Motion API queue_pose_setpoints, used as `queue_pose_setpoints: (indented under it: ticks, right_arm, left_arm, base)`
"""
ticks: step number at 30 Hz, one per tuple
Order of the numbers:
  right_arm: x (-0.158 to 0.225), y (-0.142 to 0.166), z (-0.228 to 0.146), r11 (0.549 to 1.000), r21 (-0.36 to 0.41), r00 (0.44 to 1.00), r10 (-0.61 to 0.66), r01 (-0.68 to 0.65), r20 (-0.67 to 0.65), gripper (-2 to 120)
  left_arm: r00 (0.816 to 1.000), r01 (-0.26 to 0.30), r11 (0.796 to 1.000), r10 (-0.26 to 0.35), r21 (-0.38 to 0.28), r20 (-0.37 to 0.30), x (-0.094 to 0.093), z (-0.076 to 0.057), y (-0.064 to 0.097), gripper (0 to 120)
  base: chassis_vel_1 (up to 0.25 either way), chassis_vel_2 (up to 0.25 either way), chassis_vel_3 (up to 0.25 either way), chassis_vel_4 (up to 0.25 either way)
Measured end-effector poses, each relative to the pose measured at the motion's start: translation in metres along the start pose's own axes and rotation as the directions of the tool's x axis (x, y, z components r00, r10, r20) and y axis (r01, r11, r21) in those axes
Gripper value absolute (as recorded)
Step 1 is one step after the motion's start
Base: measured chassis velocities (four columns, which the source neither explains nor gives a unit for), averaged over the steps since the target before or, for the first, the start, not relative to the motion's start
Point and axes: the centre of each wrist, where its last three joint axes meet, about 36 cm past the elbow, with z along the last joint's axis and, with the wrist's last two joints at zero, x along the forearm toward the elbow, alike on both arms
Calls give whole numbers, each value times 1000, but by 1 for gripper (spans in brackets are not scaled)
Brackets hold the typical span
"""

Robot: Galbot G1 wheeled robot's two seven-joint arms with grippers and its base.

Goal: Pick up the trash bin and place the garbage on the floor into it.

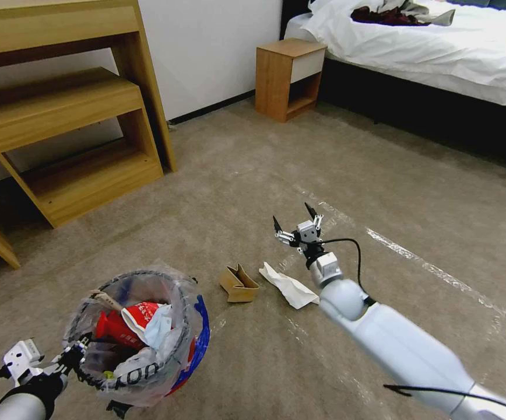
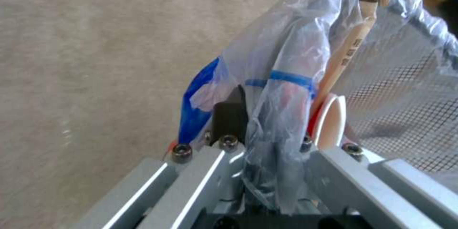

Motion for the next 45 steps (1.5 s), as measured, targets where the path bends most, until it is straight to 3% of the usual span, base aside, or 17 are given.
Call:
queue_pose_setpoints:
  ticks: [8,17,30,45]
  right_arm:
    - [-3,-30,41,967,133,970,-197,215,-140,100]
    - [5,-19,108,905,219,910,-296,365,-291,100]
    - [-30,31,131,929,187,918,-254,319,-304,100]
    - [-48,54,141,950,184,927,-185,254,-327,100]
  left_arm:
    - [1000,-17,1000,17,-7,-19,-2,2,-3,0]
    - [999,-16,1000,16,-3,-30,-4,9,-5,0]
    - [999,-15,1000,15,-7,-31,-4,12,-6,0]
    - [999,-23,1000,22,-13,-35,-8,13,-7,0]
  base:
    - [0,0,0,0]
    - [0,0,0,0]
    - [0,0,0,0]
    - [0,0,0,0]
